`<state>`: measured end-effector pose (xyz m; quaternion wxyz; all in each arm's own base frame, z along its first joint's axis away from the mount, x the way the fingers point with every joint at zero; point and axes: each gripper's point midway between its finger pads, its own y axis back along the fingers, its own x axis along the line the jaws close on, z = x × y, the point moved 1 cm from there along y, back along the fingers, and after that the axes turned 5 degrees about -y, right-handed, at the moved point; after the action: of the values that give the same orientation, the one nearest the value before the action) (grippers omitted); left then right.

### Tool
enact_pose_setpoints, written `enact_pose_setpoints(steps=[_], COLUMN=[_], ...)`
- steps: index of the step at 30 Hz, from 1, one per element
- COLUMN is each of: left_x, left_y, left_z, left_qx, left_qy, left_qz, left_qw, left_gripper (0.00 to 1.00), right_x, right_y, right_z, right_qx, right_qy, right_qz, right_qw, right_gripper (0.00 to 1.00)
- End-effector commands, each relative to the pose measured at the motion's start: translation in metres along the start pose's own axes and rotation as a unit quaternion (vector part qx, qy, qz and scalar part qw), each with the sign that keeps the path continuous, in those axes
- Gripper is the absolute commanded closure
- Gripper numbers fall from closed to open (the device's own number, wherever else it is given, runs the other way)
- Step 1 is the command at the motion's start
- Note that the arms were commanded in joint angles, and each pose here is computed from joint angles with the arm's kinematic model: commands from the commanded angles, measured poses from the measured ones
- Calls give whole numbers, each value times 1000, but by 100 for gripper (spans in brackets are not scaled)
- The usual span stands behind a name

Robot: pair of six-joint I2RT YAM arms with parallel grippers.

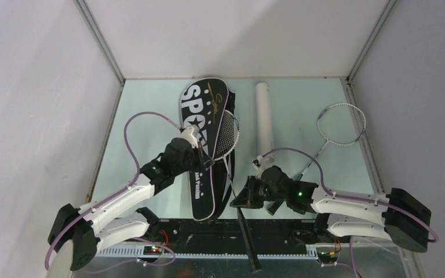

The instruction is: Pack up the badminton gear

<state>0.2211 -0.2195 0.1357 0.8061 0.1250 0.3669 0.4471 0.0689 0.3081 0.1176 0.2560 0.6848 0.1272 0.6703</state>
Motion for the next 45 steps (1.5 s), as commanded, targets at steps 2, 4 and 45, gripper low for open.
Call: enact_pose_setpoints(steps=[2,4,45], left_x=[-14,-12,-43], left_y=[8,8,36], left_z=[3,1,-6], left_qx=[-7,-2,-37], left_qy=[-18,-22,141], left_qz=[-44,-41,-148], left_qw=[999,999,978], left_gripper=[100,100,100], right_x=[44,43,86], right_y=[-10,-18,-107], right_z=[16,14,179], right_qx=[-2,13,-130], right_qy=[42,46,86], right_qz=[82,80,57], right_qw=[996,996,986], right_gripper=[100,100,100])
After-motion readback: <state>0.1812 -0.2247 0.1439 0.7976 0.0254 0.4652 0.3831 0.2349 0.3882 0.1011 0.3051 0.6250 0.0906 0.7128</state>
